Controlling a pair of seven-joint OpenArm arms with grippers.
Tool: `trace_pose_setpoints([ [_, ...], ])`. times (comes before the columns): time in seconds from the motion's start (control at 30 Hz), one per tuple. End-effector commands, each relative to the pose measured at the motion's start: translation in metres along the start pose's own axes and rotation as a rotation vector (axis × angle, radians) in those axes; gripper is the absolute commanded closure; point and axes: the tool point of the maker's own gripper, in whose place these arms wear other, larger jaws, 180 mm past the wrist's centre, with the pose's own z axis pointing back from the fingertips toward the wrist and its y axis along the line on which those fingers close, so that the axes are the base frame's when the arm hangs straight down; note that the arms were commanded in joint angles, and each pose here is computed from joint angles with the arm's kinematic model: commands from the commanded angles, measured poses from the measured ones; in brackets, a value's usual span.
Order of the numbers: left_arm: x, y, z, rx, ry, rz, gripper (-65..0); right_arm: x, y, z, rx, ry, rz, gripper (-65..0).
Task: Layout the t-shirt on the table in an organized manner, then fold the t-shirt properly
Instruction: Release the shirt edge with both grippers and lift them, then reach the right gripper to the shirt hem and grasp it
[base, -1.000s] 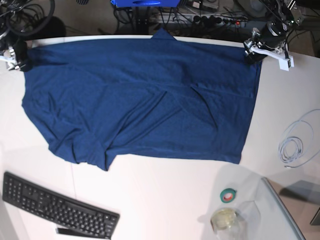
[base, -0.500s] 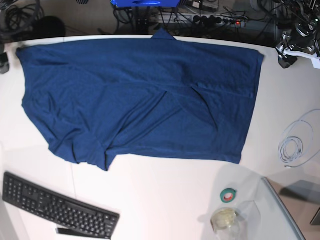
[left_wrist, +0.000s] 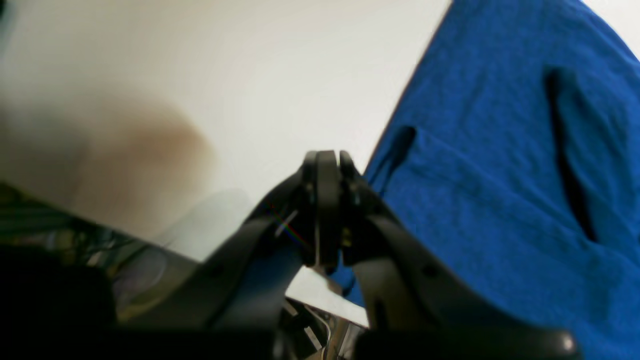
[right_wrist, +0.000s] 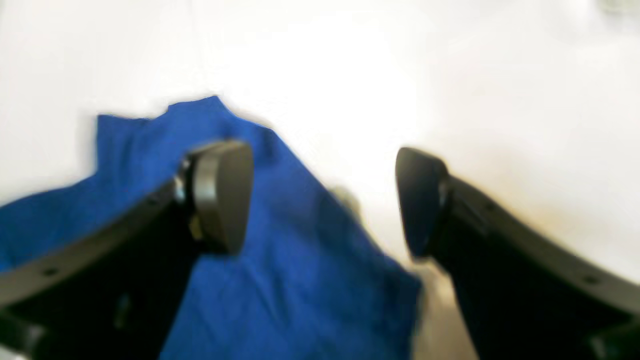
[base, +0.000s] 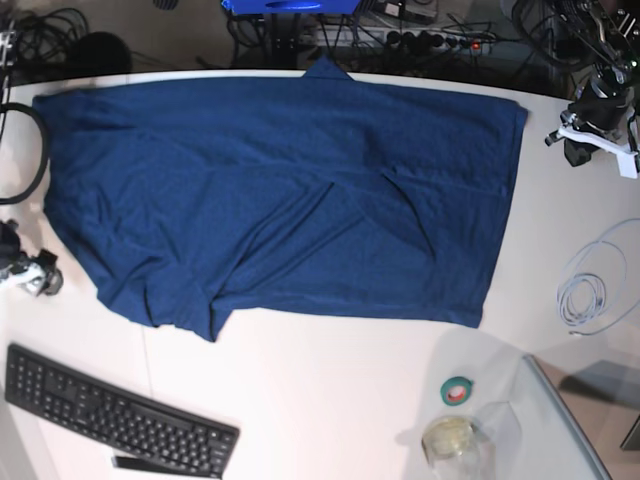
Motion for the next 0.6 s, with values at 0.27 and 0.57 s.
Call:
trace_pose_setpoints([
  [0.27, 0.012, -0.001, 0.002, -0.006, -0.042, -0.01, 0.0, 0.045, 0.052, -0.028, 0.086, -0.066, 0.232, -42.6],
  [0.57, -0.006, -0.053, -0.015, -0.134, 0.022, -0.069, 0.0, 0.06, 0.139, -0.052, 0.124, -0.083, 0.485, -42.9],
])
